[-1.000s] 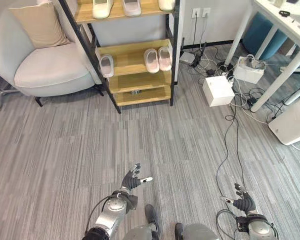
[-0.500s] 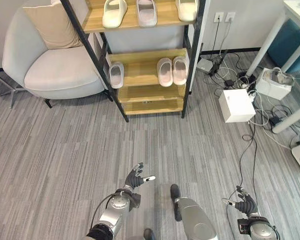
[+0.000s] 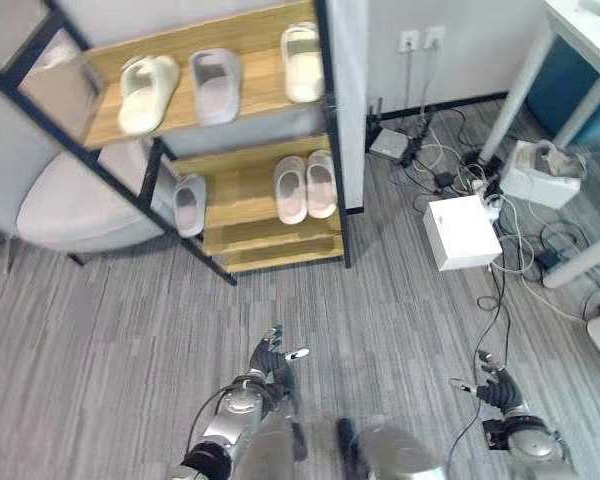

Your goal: Arrange the slippers neatly on the shoe rack.

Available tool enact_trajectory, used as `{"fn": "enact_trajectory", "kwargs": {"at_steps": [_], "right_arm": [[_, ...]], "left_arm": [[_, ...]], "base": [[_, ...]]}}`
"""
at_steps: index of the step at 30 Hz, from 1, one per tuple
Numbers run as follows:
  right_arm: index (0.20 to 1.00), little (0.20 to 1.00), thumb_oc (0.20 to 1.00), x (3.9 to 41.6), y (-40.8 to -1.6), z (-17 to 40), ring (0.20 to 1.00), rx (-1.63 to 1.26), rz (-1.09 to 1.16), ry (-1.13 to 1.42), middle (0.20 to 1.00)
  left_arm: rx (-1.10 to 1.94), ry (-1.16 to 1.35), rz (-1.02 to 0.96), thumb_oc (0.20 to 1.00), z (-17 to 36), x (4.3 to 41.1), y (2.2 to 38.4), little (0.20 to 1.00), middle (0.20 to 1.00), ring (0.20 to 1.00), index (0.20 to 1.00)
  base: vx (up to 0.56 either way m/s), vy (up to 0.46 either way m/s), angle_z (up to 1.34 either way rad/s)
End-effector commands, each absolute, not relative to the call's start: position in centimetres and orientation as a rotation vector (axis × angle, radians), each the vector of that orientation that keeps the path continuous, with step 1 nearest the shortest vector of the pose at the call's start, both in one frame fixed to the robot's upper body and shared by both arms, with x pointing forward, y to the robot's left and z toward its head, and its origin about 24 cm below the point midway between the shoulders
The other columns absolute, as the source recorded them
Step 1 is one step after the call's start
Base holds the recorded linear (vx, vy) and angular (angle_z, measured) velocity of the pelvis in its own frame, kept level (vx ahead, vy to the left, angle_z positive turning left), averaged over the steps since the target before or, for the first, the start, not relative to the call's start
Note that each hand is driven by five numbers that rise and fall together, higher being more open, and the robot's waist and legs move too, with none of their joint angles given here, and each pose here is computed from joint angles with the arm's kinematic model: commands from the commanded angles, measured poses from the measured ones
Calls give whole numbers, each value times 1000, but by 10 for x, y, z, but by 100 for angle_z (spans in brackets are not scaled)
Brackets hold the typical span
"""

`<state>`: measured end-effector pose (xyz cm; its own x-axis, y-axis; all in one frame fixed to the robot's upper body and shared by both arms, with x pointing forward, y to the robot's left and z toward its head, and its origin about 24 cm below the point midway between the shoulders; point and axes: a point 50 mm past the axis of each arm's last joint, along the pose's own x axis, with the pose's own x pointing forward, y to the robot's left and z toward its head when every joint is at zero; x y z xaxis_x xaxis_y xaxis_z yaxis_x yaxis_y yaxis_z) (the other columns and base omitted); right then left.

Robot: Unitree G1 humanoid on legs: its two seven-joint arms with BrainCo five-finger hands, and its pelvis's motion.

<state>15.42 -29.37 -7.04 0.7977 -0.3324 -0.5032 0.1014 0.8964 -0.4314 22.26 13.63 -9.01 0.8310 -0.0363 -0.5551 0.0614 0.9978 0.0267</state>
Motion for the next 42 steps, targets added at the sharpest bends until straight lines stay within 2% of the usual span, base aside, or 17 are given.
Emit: {"fn": "enact_trajectory", "kwargs": {"at_steps": [1,14,22,29,42], "right_arm": [[1000,1000,1000,161,-283,-67,1000,-382,-209,552,1000],[1000,1000,1000,165,-261,-78,1000,-327,-166,573,1000],[1000,1000,1000,171,-255,-81,1000,-297,-181,574,1000],[1000,1000,1000,170,-253,-83,1000,-281,-178,575,1000],[1000,1000,1000,158,-257,-93,1000,-311,-177,639,1000]], "left_arm": [[90,493,-47,1000,-77,230,152,1000,1000,1000,1000],[92,520,-39,1000,-82,220,158,1000,1000,1000,1000],[107,498,-61,1000,-77,226,159,1000,1000,1000,1000],[124,519,-51,1000,-81,230,161,1000,1000,1000,1000],[119,603,-65,1000,-97,214,153,1000,1000,1000,1000]], "base": [[345,158,-3],[230,148,8],[90,96,-9],[120,-72,22],[53,-79,9]]}}
